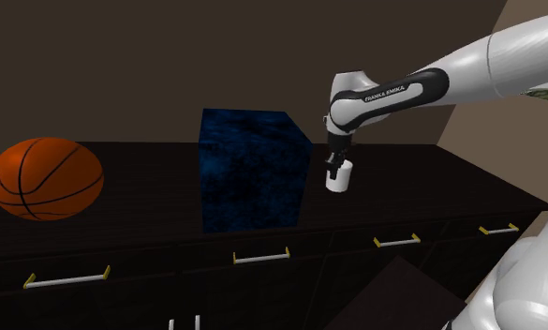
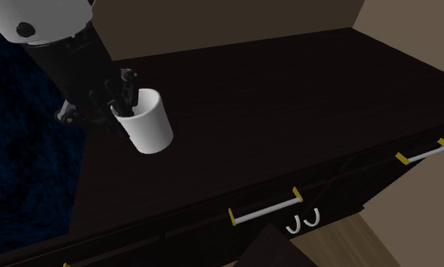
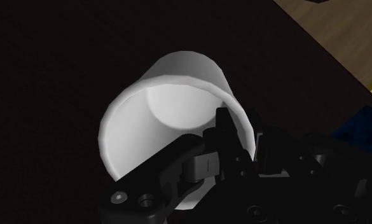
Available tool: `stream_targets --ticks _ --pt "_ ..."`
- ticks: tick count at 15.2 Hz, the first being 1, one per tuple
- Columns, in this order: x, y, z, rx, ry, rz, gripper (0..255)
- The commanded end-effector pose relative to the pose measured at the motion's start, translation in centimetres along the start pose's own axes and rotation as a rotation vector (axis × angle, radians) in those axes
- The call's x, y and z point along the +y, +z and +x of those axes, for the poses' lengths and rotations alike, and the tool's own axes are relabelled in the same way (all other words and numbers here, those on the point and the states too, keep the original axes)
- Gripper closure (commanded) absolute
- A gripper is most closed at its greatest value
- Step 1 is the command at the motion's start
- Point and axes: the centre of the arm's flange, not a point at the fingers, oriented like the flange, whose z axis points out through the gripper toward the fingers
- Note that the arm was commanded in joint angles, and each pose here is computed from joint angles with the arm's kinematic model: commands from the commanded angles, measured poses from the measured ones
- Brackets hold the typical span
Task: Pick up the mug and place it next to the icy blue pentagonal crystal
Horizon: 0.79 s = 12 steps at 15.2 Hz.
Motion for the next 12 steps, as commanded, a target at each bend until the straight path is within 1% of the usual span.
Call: stream_targets --ticks 1,10,12 --pt "-0.1 1.0 0.2 0.001 0.0 0.0 255" --pt "-0.5 5.9 0.6 0.001 0.0 0.0 255" --pt "-0.5 5.9 0.6 0.001 0.0 0.0 255"
